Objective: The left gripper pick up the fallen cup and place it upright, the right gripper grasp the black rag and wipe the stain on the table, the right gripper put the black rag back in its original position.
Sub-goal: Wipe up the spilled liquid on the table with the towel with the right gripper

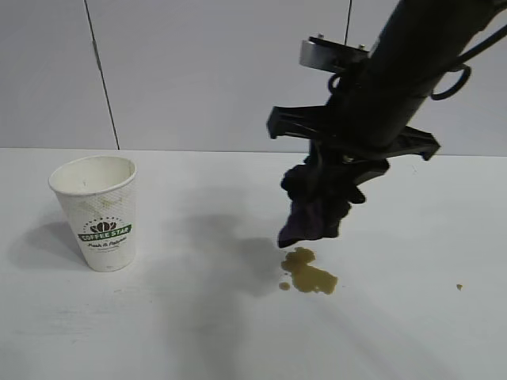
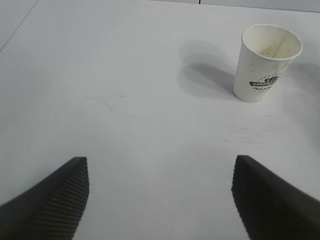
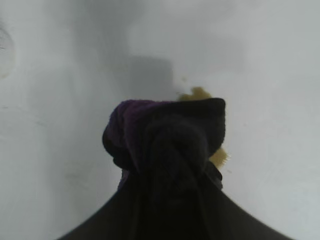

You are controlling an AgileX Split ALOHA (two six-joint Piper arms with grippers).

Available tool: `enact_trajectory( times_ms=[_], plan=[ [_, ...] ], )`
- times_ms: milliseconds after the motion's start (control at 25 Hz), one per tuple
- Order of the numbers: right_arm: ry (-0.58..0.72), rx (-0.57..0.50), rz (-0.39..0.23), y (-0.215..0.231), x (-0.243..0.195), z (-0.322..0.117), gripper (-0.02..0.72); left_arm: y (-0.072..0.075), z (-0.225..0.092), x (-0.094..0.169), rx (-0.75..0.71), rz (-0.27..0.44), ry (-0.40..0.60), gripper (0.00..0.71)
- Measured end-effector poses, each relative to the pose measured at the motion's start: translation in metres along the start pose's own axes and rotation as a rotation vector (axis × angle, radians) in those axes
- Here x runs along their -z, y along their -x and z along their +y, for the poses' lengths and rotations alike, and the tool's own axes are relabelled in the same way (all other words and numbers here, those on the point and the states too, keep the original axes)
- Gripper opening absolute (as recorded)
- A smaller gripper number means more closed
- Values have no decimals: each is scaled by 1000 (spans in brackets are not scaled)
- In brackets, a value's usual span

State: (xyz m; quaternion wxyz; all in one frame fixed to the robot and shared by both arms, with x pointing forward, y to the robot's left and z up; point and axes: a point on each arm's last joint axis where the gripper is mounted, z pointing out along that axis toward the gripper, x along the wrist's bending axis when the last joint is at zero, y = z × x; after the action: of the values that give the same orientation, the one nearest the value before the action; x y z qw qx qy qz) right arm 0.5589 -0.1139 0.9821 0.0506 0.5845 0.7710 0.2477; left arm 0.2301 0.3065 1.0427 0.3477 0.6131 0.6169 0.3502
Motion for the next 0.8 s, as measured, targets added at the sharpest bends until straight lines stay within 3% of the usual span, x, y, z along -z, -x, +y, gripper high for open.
enact_trajectory(
  times_ms=[200, 400, 600, 800],
  plan=[
    [-8, 10, 6, -14, -43, -9, 137, 0, 0, 0, 0, 0, 0, 570],
    [-111, -2, -25, -6, -81, -25, 137, 0, 0, 0, 0, 0, 0, 570],
    [-133, 36, -45, -3, -86, -28, 137, 0, 0, 0, 0, 0, 0, 570],
    [-199, 146, -111, 5, -81, -32, 137, 0, 0, 0, 0, 0, 0, 570]
  ],
)
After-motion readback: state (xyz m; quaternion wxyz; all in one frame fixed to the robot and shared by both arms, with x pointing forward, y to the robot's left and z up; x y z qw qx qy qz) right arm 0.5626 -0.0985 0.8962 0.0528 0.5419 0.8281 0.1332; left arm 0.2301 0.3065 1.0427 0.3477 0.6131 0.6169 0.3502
